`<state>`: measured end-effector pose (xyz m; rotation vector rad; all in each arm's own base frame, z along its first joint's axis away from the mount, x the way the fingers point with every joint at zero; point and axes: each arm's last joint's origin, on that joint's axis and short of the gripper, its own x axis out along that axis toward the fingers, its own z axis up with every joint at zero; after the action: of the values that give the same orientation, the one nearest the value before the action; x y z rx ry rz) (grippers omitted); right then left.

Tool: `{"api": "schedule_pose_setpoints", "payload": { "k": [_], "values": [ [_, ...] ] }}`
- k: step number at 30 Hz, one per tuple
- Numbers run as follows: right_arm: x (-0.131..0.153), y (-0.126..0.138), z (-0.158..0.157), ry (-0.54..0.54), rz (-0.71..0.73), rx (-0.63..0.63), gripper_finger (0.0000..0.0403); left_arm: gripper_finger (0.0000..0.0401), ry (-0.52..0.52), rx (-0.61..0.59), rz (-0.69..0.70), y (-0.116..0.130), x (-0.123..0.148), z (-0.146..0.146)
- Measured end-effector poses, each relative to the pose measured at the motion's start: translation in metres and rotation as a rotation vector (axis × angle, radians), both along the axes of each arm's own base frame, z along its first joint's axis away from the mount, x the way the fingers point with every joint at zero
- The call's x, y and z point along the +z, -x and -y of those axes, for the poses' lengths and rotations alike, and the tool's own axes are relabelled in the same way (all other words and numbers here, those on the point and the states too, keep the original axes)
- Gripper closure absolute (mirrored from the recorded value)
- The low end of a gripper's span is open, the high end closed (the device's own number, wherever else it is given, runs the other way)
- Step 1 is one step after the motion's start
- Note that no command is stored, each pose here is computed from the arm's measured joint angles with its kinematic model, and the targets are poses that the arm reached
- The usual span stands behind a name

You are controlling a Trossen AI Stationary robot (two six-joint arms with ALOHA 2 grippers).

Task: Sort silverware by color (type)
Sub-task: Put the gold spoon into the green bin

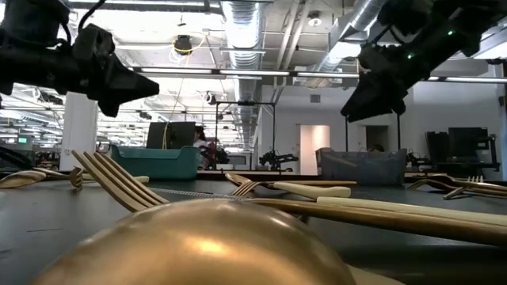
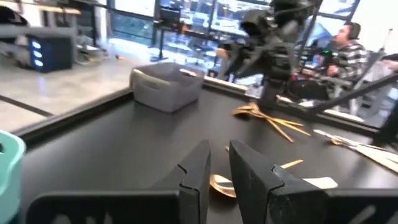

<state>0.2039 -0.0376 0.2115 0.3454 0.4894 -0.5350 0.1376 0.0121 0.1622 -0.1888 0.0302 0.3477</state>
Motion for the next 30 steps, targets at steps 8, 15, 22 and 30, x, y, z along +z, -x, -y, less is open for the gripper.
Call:
{"api": "schedule_pose_setpoints", "payload": {
  "k": [8,15,22,30],
  "values": [
    [-0.008,-0.027,-0.038,0.070,0.076,0.115,0.0203,0.0289,-0.008,0.001,-0.138,-0.027,0.005,0.004],
    [-0.034,-0.047,-0.056,0.049,0.049,0.172,0.0216,0.0264,-0.034,-0.011,-0.260,-0.059,0.003,0.005],
    [-0.053,-0.063,-0.054,-0.061,0.121,0.096,0.0236,0.0263,-0.124,-0.036,-0.319,-0.088,0.009,0.006],
    [-0.081,-0.087,-0.074,-0.143,0.020,0.203,0.0239,0.0263,-0.186,-0.017,-0.346,-0.106,0.014,0.005]
  ]
}}
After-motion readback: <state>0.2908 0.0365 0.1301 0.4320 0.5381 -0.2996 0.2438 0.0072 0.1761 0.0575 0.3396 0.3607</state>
